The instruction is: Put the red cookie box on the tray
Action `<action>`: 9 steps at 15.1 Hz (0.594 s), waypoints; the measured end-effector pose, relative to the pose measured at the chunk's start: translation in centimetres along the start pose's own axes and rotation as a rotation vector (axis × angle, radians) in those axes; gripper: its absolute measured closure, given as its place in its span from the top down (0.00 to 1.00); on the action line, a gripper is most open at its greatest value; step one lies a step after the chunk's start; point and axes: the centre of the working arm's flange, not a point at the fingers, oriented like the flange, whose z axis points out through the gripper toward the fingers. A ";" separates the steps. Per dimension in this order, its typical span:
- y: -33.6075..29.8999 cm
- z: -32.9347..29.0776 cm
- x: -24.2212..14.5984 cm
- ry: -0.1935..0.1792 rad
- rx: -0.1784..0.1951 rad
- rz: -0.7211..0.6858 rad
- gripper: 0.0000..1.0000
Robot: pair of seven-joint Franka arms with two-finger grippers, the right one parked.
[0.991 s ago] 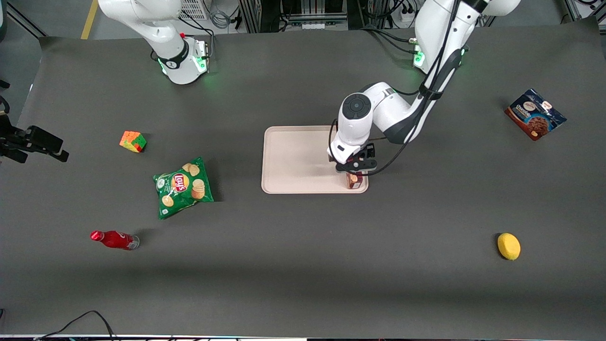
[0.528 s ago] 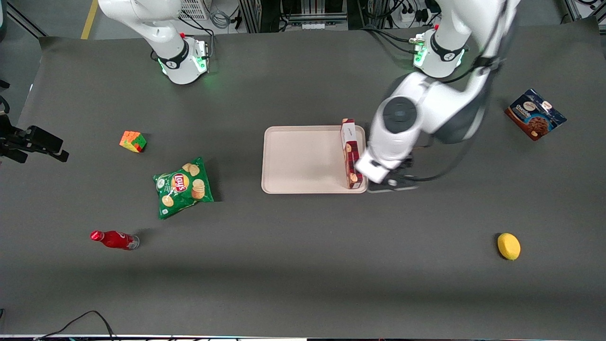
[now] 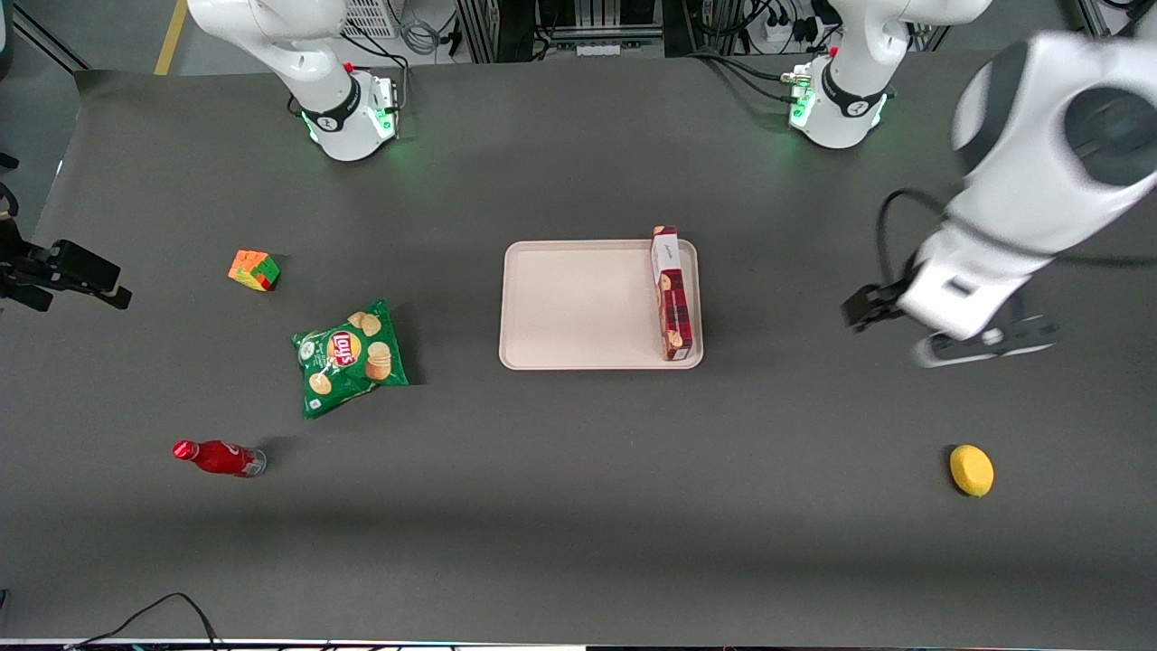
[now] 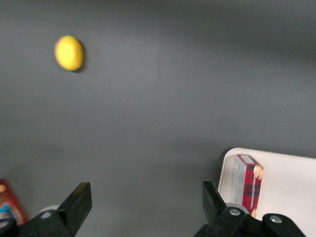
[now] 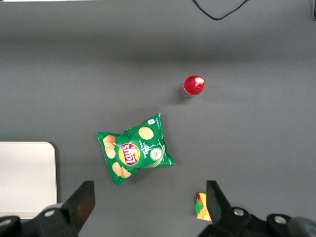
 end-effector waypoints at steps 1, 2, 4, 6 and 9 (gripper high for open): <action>-1.5 -2.2 -0.3 0.005 0.000 0.005 1.00; -3.0 -4.5 -0.8 0.012 -0.001 0.014 1.00; -5.8 -8.0 -2.1 0.030 -0.005 0.042 1.00; -8.7 -10.1 -3.2 0.035 -0.005 0.068 1.00; -12.3 -11.0 -3.5 0.025 -0.005 0.079 1.00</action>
